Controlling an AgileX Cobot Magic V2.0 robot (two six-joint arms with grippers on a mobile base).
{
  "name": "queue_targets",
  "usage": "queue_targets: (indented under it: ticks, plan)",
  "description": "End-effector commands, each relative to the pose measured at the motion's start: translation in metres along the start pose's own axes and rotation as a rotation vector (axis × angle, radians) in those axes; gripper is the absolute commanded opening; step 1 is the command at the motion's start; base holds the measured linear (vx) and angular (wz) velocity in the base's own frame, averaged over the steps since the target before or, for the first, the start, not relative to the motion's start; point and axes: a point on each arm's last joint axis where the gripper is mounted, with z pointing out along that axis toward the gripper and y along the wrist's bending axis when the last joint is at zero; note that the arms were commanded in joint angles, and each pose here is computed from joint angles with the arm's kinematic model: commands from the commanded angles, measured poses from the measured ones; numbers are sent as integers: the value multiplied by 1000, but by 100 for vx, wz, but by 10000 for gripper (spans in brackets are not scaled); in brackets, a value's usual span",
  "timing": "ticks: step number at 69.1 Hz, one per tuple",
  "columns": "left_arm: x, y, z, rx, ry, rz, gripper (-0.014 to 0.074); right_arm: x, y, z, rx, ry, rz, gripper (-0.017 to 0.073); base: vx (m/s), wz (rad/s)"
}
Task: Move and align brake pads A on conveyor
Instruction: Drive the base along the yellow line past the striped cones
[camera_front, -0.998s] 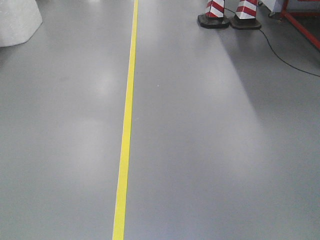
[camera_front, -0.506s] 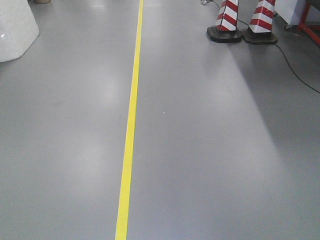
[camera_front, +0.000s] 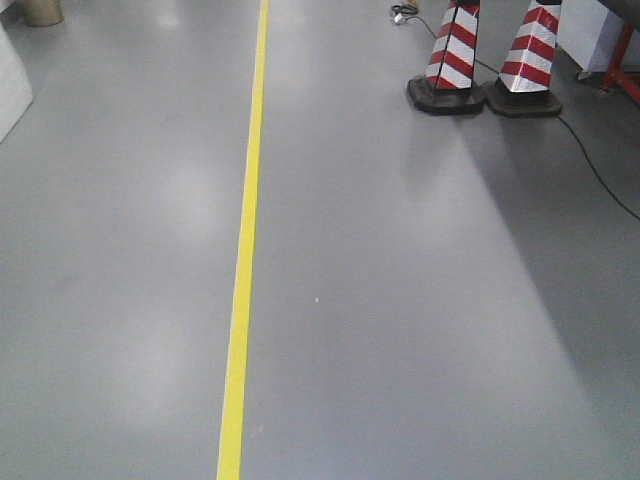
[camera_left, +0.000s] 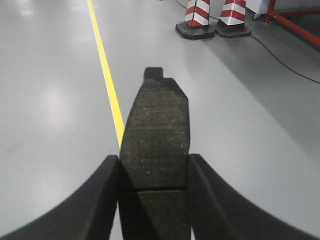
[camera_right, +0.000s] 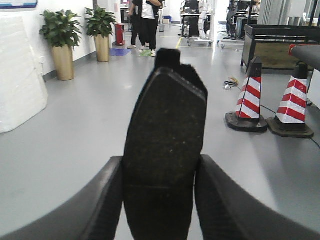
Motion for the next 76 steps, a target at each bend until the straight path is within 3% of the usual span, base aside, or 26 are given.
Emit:
queue_targets:
  ticks: [1, 76]
  plan:
    - [-16, -3, -4, 27, -103, 5, -6, -17, -2, -2, 26, -110, -4, -2, 83, -15]
    - [-16, -3, -4, 26, -101, 5, -6, -17, -2, -2, 25, -108, -4, -2, 84, 2]
